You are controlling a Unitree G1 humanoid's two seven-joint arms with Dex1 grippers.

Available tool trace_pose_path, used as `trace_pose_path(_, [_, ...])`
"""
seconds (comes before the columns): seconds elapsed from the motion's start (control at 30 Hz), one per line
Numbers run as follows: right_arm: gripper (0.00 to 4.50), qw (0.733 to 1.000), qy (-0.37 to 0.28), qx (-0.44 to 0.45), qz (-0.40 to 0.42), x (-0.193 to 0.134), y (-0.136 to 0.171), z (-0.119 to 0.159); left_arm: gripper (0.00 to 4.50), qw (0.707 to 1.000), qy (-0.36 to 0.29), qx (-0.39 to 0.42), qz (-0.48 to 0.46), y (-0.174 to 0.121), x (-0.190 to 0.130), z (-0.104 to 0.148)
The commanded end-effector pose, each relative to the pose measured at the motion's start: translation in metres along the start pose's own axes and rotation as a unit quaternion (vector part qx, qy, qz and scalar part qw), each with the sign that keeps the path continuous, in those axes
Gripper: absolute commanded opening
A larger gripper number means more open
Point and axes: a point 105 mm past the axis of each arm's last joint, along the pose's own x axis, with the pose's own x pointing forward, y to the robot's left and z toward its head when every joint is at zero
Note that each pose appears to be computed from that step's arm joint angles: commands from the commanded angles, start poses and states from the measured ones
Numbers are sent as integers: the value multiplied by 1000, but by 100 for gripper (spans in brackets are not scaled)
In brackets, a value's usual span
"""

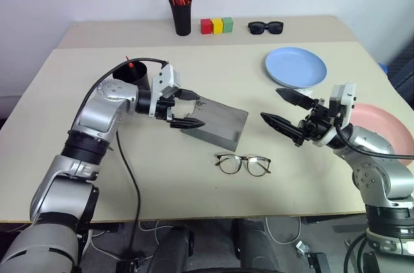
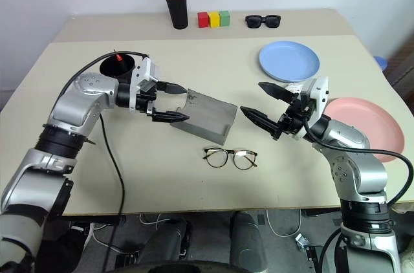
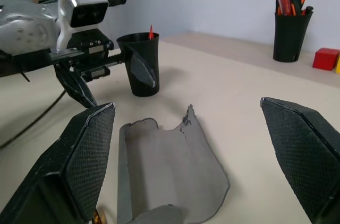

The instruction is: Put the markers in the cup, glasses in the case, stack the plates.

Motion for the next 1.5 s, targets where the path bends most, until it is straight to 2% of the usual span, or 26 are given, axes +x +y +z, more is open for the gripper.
trace_pose_path(0.03, [450,999,-23,-30,3,1,6,15,444,996,56,51,-51,-8,16,-24])
trace_pose_path(0.13, [450,999,6,-37,7,-8,8,7,444,997,35,44,-62,-8,33,-25])
trace_pose_path(0.33, [450,997,61,-53,12,-34,9,-2,444,995,43,67,-66,-6,48,-29])
trace_pose_path(0.37, [450,996,64,-53,14,-34,11,-3,391,995,42,65,-68,-6,48,-29])
trace_pose_path(0.43, [450,997,62,-52,12,-34,11,-3,324,994,47,64,-71,-5,48,-31])
trace_pose_path(0.6, [450,997,54,-52,7,-28,10,-3,58,993,61,60,-84,-7,45,-37])
trace_pose_path(0.63, [450,997,53,-52,8,-28,10,-3,15,993,62,61,-82,-7,45,-37])
trace_pose_path(0.67, [450,997,53,-52,8,-27,10,-3,6,993,62,61,-82,-7,45,-37])
trace_pose_path(0.93, [450,997,51,-50,12,-25,9,-3,6,996,42,11,-76,-13,31,-27])
trace_pose_path(1.1, [450,997,53,-50,13,-25,10,-5,6,994,67,-2,-81,-31,13,-22])
trace_pose_path(1.2, [450,997,56,-44,22,-25,13,-7,6,992,100,16,-73,-40,7,-30])
trace_pose_path(1.37, [450,995,72,-54,40,-25,17,-10,6,991,126,29,-47,-43,11,-41])
trace_pose_path(1.47, [450,994,77,-60,47,-25,18,-10,6,994,103,20,-35,-40,17,-35])
trace_pose_path(1.5, [450,993,81,-64,50,-25,19,-10,61,995,96,24,-26,-37,19,-33])
